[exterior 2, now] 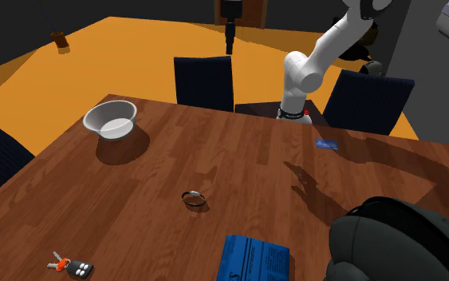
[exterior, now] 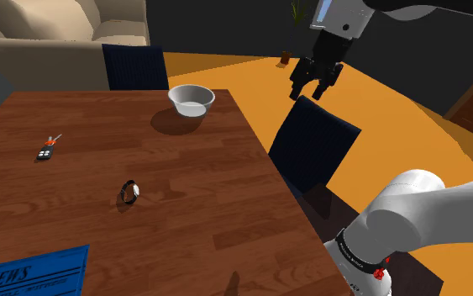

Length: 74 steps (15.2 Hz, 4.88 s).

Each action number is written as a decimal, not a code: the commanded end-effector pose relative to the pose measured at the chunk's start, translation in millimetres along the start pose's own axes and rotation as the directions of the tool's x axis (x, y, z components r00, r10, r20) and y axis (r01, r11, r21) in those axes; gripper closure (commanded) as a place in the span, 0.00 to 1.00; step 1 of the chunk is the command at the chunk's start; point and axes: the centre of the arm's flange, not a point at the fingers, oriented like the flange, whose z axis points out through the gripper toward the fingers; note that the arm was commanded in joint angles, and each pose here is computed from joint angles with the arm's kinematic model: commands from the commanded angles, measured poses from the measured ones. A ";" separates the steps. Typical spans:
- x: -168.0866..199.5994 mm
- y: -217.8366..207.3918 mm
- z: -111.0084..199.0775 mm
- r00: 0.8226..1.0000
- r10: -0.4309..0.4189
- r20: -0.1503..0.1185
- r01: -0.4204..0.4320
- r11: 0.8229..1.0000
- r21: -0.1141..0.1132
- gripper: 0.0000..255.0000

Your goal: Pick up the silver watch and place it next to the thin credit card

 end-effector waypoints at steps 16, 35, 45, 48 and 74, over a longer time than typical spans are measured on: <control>62.8 -145.3 116.4 0.997 -0.073 0.034 0.072 0.997 0.030 0.00; 121.1 -339.9 260.2 0.984 -0.165 0.073 0.160 0.984 0.072 0.00; 131.1 -398.1 320.8 0.978 -0.192 0.084 0.185 0.979 0.085 0.00; 129.3 -399.3 339.6 0.978 -0.192 0.084 0.185 0.979 0.085 0.00; 130.7 -404.8 297.7 0.978 -0.192 0.084 0.185 0.979 0.085 1.00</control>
